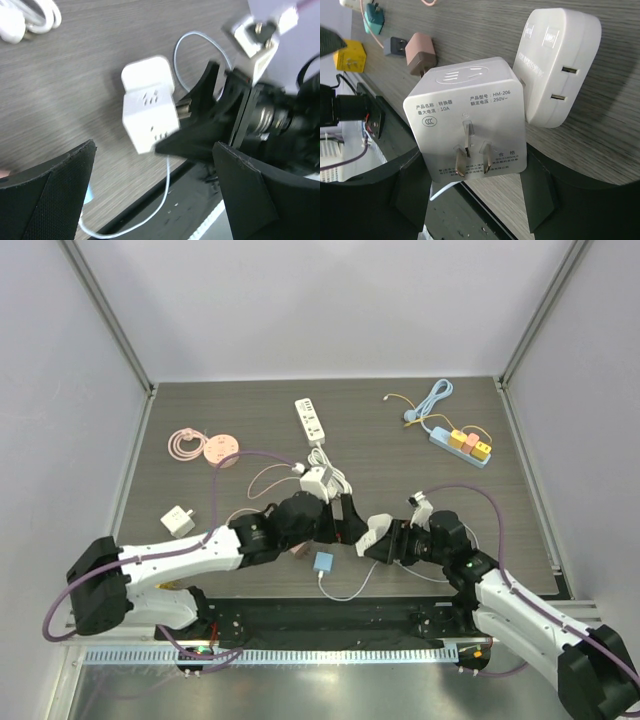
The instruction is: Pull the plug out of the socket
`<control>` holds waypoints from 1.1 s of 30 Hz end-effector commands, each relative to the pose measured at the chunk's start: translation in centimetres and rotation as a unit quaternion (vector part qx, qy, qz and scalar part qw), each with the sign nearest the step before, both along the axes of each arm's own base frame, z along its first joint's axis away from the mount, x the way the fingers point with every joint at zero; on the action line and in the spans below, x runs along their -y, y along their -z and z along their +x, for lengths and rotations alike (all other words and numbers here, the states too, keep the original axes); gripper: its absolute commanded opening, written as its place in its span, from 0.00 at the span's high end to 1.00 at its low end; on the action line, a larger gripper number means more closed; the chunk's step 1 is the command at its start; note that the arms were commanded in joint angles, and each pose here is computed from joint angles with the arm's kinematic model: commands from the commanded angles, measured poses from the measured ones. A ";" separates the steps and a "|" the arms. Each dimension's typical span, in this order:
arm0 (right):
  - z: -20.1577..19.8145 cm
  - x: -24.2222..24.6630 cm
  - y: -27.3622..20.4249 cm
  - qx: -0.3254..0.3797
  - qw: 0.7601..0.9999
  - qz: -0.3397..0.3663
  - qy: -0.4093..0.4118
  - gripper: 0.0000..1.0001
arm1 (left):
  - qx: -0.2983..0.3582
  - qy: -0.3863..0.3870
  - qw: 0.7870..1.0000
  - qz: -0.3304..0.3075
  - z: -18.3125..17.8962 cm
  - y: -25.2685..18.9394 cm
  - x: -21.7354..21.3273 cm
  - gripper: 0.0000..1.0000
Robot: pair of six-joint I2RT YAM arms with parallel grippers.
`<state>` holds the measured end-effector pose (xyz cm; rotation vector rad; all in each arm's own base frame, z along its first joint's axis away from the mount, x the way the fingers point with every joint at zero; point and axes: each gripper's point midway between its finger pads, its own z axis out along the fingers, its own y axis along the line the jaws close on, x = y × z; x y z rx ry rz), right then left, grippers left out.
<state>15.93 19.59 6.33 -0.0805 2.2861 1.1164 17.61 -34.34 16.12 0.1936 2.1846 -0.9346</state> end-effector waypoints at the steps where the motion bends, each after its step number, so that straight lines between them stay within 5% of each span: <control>1: 0.6 -1.7 -3.9 0.090 0.994 0.046 -0.047 0.99 | -0.088 0.005 0.996 0.023 -0.2 1.2 0.6 0.00; 14: 0.1 -2.3 -3.6 0.108 0.992 0.030 -0.058 0.99 | -0.167 0.015 0.983 0.074 0.3 4.7 3.1 0.00; 21: -0.1 -2.6 -3.8 0.120 0.990 0.029 -0.064 0.99 | -0.207 0.035 0.977 0.043 -0.6 6.1 3.8 0.03; 24: -0.1 -2.6 -3.8 0.122 0.990 0.027 -0.065 0.99 | -0.242 0.057 0.968 -0.021 -1.2 6.4 4.4 0.21; 25: -0.1 -2.6 -3.9 0.123 0.990 0.026 -0.064 0.99 | -0.242 0.059 0.966 -0.073 -0.6 5.0 5.5 0.39; 28: -0.1 -2.7 -3.9 0.125 0.990 0.024 -0.065 0.93 | -0.253 0.065 0.957 -0.126 -0.3 4.6 5.2 0.66; 33: 0.1 -2.6 -3.7 0.121 0.991 0.015 -0.058 0.74 | -0.237 0.067 0.963 -0.107 -0.1 4.2 4.8 1.00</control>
